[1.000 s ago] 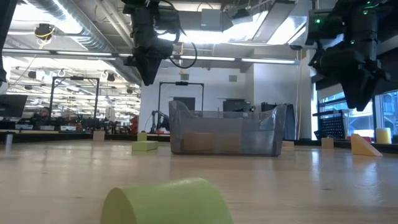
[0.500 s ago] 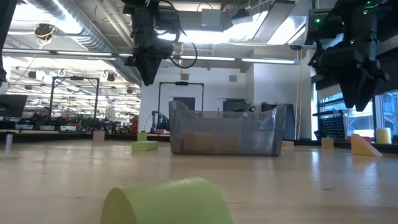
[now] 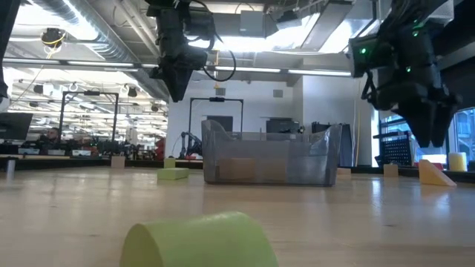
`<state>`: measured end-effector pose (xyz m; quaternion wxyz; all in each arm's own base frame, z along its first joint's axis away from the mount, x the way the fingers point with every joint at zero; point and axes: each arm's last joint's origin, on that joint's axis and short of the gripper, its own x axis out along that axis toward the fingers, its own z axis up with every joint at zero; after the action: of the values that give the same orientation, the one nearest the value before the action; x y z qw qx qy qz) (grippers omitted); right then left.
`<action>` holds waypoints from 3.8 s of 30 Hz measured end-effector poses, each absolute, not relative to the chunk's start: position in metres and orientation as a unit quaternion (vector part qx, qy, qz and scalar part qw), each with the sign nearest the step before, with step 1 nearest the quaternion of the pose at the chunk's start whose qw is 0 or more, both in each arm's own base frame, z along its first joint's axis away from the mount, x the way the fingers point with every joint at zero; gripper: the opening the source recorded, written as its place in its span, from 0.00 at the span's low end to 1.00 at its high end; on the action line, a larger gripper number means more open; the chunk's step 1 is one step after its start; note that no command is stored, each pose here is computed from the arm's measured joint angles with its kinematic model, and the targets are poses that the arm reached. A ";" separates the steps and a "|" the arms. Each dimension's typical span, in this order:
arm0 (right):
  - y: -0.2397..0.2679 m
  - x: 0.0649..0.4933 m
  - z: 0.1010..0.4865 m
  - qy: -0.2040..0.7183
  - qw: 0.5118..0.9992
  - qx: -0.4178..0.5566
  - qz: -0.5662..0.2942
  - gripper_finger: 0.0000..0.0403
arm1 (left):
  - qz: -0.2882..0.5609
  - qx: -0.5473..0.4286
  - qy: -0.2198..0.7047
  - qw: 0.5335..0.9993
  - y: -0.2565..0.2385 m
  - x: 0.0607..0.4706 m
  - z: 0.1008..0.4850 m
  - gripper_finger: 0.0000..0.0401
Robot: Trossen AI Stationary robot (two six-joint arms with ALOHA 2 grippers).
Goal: Sort & place blocks by color
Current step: Put the orange block into the black bin, then put the green block into the green bin
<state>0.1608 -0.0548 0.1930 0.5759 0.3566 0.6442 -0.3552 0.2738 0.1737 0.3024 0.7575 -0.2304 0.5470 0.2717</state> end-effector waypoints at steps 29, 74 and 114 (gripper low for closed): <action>-0.077 0.185 0.145 0.713 0.541 0.304 -0.326 0.57 | 0.266 -0.223 0.550 0.760 0.174 0.274 0.302 0.21; -0.054 0.309 0.265 0.527 0.814 0.233 -0.071 0.33 | -0.095 -0.109 0.481 0.865 0.163 0.284 0.308 0.21; -0.045 0.347 0.218 0.555 0.800 0.224 -0.041 0.44 | -0.033 -0.068 0.513 0.855 0.168 0.283 0.306 0.21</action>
<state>0.3472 -0.0452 0.2175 0.8001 0.2241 0.5549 -0.0413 0.2829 0.1680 0.3060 0.8551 -0.0676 0.5130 -0.0326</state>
